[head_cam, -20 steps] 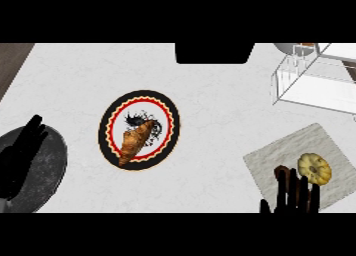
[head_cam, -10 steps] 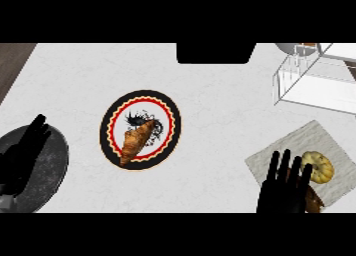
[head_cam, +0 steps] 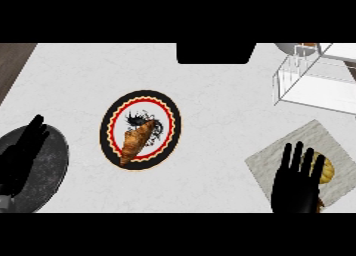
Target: Pick the sweet potato from the placemat and place it in the tiered shelf
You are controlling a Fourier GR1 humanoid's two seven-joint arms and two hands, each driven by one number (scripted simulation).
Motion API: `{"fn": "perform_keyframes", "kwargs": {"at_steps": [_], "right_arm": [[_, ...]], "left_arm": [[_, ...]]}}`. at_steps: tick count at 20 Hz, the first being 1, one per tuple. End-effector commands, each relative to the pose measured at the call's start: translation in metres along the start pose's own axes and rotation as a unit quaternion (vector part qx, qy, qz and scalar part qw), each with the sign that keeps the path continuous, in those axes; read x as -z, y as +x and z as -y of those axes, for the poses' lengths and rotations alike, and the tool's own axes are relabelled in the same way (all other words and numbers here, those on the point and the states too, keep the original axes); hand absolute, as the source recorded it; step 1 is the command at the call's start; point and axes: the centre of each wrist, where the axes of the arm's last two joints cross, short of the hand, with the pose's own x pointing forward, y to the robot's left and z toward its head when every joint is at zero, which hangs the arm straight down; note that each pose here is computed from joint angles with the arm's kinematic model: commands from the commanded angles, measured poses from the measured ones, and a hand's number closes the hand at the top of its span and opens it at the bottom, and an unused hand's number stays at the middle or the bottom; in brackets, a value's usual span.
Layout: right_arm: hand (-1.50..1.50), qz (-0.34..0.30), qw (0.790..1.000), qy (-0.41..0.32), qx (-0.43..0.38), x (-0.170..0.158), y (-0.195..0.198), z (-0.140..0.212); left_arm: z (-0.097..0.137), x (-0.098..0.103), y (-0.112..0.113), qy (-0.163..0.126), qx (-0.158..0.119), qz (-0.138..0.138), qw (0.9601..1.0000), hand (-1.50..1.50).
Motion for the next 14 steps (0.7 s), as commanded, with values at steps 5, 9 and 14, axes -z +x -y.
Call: {"fn": "perform_keyframes", "kwargs": {"at_steps": [5,9,14], "right_arm": [[-1.50,0.008,1.000,-0.007,-0.002,0.016,0.002,0.004],[-1.50,0.005,1.000,0.010,-0.009,0.040,-0.014,-0.030],[1.50,-0.003,1.000,0.018,0.020,0.044,-0.015,-0.037]], "left_arm": [[0.001,0.003,0.009,0.001,-0.004,0.000,1.0000,0.00],[0.009,-0.005,0.012,-0.008,-0.003,0.001,1.0000,0.00],[0.009,0.001,0.001,-0.008,-0.003,-0.005,1.0000,0.00]]}}
